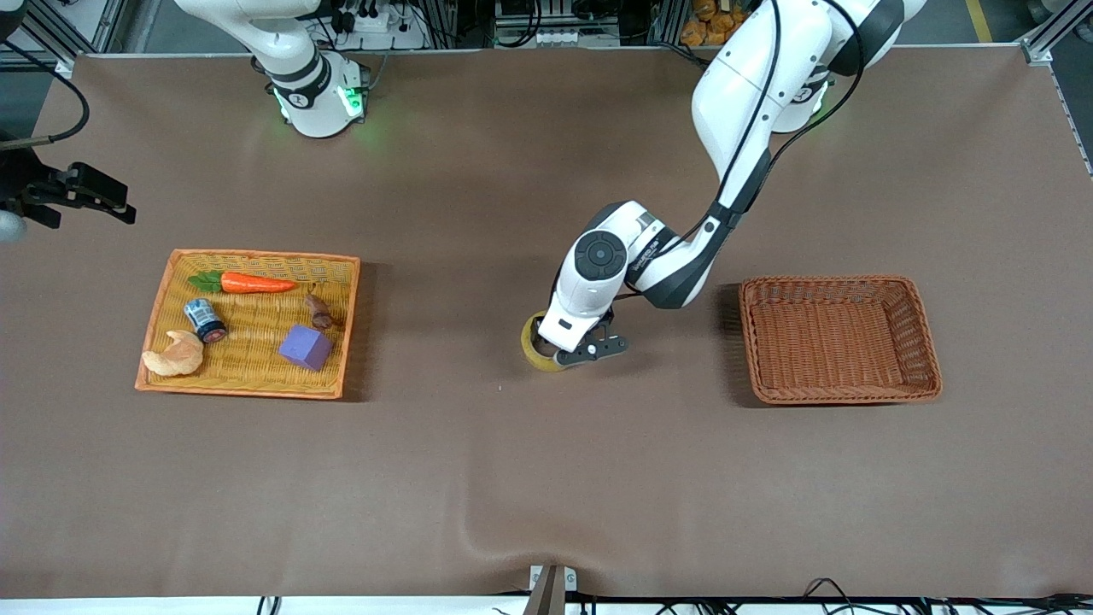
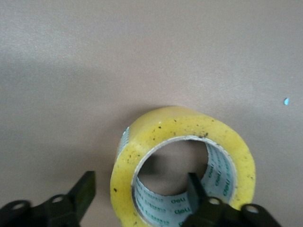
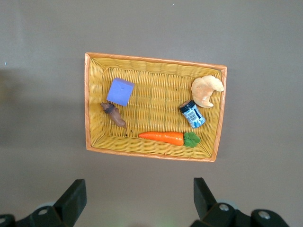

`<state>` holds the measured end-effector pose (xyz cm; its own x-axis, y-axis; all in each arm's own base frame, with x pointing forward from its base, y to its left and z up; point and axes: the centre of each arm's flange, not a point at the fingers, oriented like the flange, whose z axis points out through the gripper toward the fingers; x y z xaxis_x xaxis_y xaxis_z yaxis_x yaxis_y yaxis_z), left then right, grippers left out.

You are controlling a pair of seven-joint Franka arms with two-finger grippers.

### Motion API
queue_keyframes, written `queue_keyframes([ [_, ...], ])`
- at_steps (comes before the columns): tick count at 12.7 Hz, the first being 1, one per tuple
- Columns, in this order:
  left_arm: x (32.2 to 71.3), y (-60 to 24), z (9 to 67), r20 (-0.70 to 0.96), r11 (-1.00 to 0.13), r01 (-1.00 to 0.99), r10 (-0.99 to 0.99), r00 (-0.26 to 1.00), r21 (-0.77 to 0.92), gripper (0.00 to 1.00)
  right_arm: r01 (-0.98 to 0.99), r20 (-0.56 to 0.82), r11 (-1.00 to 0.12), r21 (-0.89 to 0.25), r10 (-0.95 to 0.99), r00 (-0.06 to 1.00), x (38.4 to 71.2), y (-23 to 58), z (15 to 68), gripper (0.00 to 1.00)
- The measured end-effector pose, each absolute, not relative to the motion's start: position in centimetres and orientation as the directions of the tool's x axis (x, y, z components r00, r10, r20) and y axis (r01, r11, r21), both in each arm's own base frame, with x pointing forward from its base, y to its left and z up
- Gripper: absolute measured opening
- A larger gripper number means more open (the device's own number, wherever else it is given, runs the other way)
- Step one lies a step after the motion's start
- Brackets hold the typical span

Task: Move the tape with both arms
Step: 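Lower the left gripper onto the tape roll and grasp its rim, then lift the tape roll with the left gripper over the basket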

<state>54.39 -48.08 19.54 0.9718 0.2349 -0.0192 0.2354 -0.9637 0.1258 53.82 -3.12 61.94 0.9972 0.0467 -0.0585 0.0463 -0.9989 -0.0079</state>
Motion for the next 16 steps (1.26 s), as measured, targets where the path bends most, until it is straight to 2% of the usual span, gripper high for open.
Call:
queue_keyframes([
  [5, 55.7, -47.1, 19.9, -0.006, -0.960, 0.248, 0.249, 0.968, 0.130, 0.22, 0.045, -0.038, -0.999, -0.003, 0.045, 0.998, 53.9, -3.3, 62.8, 1.00],
  [8, 57.5, -45.4, 22.3, -0.004, -0.954, 0.275, 0.277, 0.961, 0.118, 0.22, 0.045, -0.039, -0.999, -0.003, 0.045, 0.998, 53.9, -3.3, 62.8, 1.00],
  [11, 59.8, -41.4, 30.5, 0.005, -0.946, 0.315, 0.316, 0.949, 0.078, 0.22, 0.045, -0.031, -0.999, -0.002, 0.045, 0.999, 53.9, -3.3, 63.1, 1.00],
  [13, 61.3, -35.8, 35.7, 0.008, -0.960, 0.277, 0.278, 0.961, 0.032, 0.22, 0.044, -0.020, -0.999, -0.001, 0.044, 0.999, 53.9, -3.3, 63.6, 1.00],
  [16, 62.9, -23.5, 37.2, -0.035, -0.983, 0.182, 0.183, 0.982, -0.032, 0.22, 0.043, -0.017, -0.999, -0.001, 0.043, 0.999, 53.9, -3.4, 63.9, 1.00],
])
